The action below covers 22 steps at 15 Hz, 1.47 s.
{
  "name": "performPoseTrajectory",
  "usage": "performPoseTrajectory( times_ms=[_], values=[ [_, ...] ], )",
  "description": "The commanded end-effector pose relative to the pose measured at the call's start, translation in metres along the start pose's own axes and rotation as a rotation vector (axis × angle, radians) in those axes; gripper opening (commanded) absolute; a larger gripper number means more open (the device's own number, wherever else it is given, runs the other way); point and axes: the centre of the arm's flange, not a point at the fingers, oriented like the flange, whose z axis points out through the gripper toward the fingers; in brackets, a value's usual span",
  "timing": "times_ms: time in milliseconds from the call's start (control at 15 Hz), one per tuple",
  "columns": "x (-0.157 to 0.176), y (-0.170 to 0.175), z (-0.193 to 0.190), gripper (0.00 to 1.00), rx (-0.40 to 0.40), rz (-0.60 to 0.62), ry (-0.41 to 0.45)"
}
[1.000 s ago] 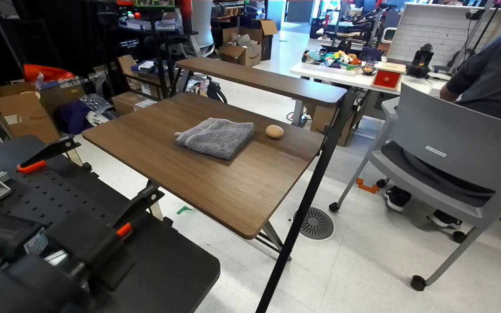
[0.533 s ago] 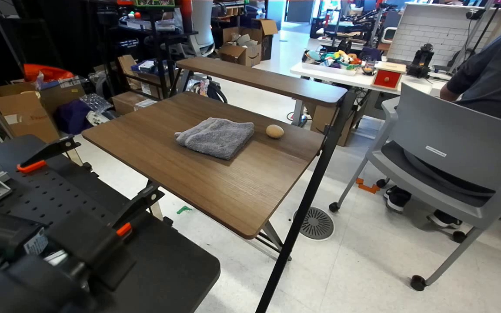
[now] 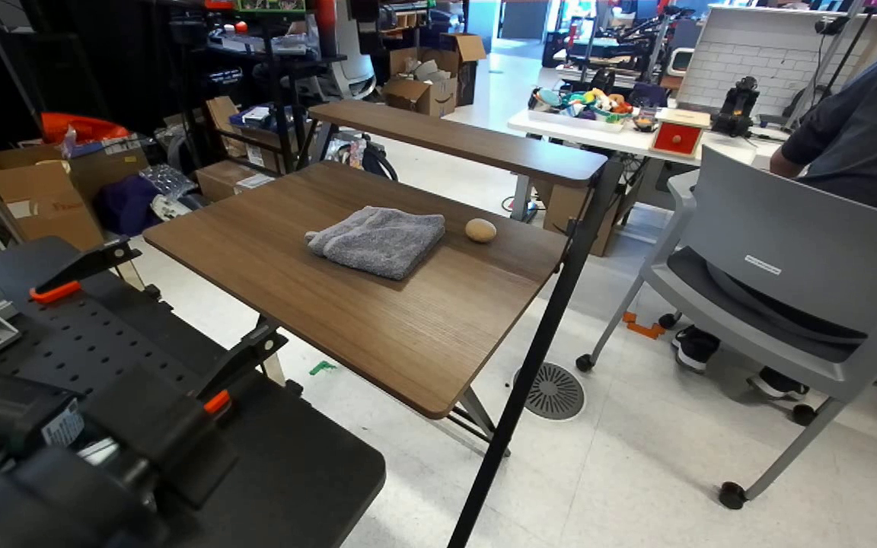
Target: Move the potato to the left, use the grey towel to wipe the tabletop
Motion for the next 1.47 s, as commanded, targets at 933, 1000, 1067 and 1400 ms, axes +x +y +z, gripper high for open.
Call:
performPoseTrajectory(
  times_ms=[933, 1000, 1067, 1400],
  values=[
    [0.108, 0.018, 0.147, 1.00, -0.046, 0.255, 0.180],
    [0.089, 0.028, 0.135, 1.00, -0.013, 0.217, 0.173],
    [0.095, 0.034, 0.145, 1.00, -0.030, 0.233, 0.179],
    [0.090, 0.047, 0.114, 1.00, -0.110, 0.049, 0.075]
  ],
)
